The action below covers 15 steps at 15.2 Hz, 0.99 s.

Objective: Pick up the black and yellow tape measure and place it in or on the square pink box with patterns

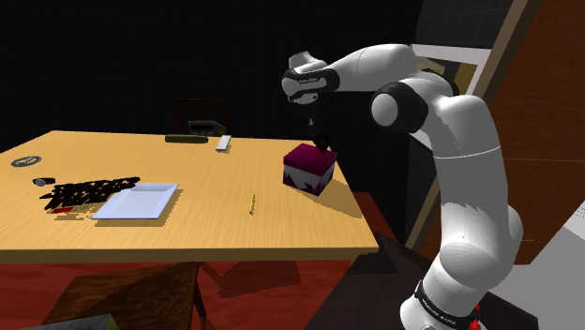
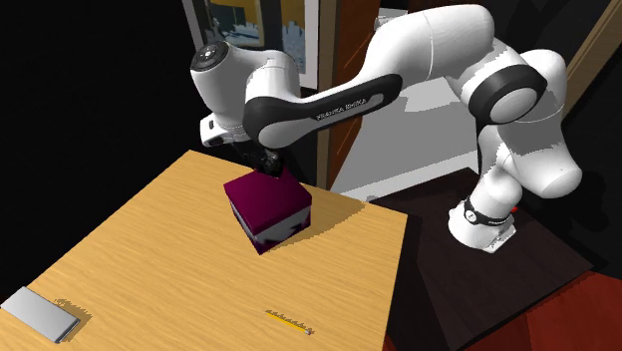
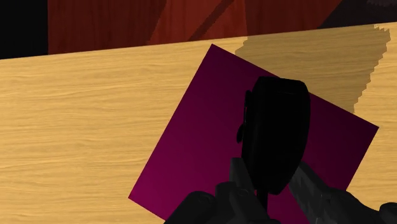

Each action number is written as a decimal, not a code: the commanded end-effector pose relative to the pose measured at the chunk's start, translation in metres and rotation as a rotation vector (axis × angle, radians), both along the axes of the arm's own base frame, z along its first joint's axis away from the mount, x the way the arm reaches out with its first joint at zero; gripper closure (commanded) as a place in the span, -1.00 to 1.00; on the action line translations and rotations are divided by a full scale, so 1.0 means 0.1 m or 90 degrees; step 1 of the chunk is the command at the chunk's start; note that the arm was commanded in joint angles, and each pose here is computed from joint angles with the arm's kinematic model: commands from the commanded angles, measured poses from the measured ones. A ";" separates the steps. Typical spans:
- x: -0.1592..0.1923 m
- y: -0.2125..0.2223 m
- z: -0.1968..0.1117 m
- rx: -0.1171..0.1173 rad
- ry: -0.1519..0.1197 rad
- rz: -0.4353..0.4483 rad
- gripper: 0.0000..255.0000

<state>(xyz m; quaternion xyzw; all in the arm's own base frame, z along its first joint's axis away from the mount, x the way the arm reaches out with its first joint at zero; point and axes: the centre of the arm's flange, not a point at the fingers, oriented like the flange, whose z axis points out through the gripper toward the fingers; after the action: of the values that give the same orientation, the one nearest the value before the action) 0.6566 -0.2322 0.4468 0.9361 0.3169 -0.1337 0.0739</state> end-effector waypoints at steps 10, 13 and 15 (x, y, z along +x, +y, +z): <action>0.01 0.00 -0.52 0.000 0.000 0.000 1.00; 0.01 0.00 -0.52 0.000 0.000 0.000 1.00; 0.01 0.00 -0.52 0.000 0.000 0.000 1.00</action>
<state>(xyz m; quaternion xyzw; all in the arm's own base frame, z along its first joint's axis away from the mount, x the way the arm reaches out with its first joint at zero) 0.6574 -0.2319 0.3952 0.9360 0.3174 -0.1326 0.0743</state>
